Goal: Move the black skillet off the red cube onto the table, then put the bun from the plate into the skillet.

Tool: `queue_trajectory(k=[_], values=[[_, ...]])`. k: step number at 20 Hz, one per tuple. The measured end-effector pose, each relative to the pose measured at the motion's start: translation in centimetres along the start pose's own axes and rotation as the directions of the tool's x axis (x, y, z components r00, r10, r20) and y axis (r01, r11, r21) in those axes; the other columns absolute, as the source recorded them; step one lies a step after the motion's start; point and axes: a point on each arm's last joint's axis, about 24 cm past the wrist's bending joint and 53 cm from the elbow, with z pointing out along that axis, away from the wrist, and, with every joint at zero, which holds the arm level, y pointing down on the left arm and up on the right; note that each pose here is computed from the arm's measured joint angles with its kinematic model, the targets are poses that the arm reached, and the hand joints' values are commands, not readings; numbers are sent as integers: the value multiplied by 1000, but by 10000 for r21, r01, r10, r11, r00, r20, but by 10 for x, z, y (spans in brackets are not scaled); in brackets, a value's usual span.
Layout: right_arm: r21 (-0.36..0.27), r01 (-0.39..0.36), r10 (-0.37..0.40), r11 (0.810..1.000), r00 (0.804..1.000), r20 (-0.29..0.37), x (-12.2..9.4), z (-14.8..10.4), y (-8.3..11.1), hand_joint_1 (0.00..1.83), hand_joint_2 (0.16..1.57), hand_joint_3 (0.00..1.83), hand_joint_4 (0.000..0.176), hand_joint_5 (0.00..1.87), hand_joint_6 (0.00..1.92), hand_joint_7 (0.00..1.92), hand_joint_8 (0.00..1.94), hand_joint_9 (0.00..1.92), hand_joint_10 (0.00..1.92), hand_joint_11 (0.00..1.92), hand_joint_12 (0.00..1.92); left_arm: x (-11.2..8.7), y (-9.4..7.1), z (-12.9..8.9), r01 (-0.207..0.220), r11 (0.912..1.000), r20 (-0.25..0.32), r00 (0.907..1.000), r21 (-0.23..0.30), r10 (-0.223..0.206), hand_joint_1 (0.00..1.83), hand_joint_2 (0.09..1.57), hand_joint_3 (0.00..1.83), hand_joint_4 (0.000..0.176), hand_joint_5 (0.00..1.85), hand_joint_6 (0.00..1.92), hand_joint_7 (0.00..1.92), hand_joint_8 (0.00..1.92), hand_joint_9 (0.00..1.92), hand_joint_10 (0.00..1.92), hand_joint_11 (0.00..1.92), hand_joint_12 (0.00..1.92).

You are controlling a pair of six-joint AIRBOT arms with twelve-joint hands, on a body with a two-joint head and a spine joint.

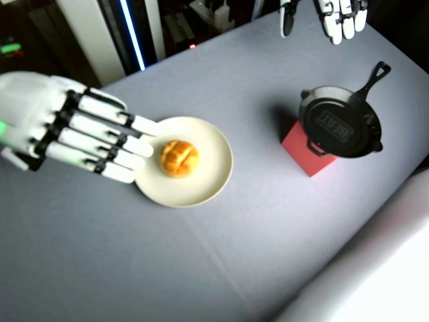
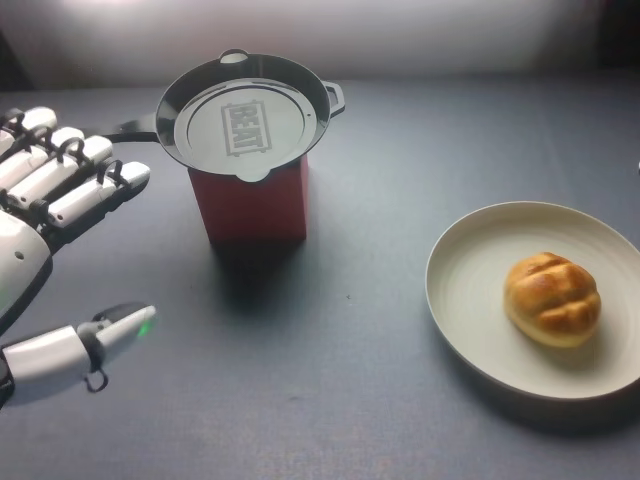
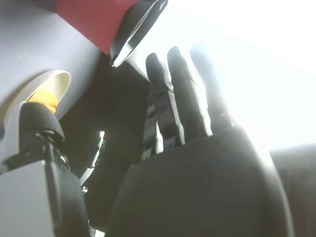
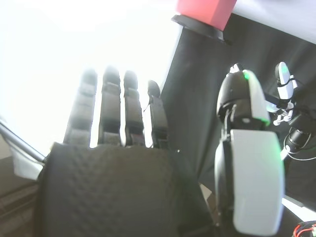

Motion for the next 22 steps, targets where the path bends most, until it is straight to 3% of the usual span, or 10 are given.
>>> queue_trajectory(k=[2,5,7,8,10,12,14,16,20,22], values=[[3,-1,1,10000,10000,13,0,0,0,693,1234,1,39,389,1,409,1,386,0,292,190,1,0,0,3,10000,-17,10000,1,-3,189,1165,3,84,225,1,151,0,118,3,0,157],[10,4,-4,10000,10000,-10,0,0,0,626,1262,2,30,403,0,409,0,369,0,305,117,4,4,4,4,10000,-75,10000,-82,-4,370,1058,0,98,187,0,133,0,118,1,0,391],[41,0,0,10000,10000,-46,1,0,-1,641,1269,2,23,404,1,412,3,370,3,312,108,-9,19,18,-6,9991,473,9989,-432,26,616,997,0,62,243,5,173,4,127,4,0,417],[16,11,-11,10000,10000,-67,2,0,-1,643,1270,2,33,404,1,413,3,374,4,317,107,-14,30,25,33,9977,682,9977,-675,13,655,996,0,63,243,3,176,3,133,6,0,424],[45,17,-17,10000,10000,-74,2,0,-2,684,1277,2,13,408,1,424,4,386,5,334,98,-10,59,44,331,9883,639,9977,-1488,-238,922,965,0,54,242,1,165,0,147,6,0,453],[10,18,-18,10000,9999,-109,3,0,-1,712,1282,2,10,411,2,440,7,401,8,353,95,-5,60,53,345,9873,473,9985,-1548,-274,1079,940,0,61,225,0,146,0,118,0,0,389],[-6,-3,3,10000,9999,-170,5,0,-1,736,1281,0,3,419,3,461,10,418,10,367,93,1,59,68,55,9882,226,9997,-1530,-21,1034,950,1,77,205,0,141,0,113,0,0,380],[48,-31,32,10000,9997,-228,7,0,-2,733,1282,0,10,422,3,470,10,435,13,391,100,-1,69,80,132,9845,260,9996,-1749,-88,924,958,3,96,197,0,148,0,121,2,0,362],[30,-14,15,10000,9994,-339,9,0,-3,727,1289,2,0,430,4,484,8,456,12,411,100,0,78,94,247,9800,117,9997,-1975,-229,850,944,0,118,219,2,157,0,147,5,0,479],[-20,-17,16,10000,9991,-414,11,0,-2,735,1285,0,0,446,6,500,8,480,14,436,105,-1,85,101,209,9765,58,9998,-2146,-201,868,946,0,89,243,5,181,4,178,8,0,541]])
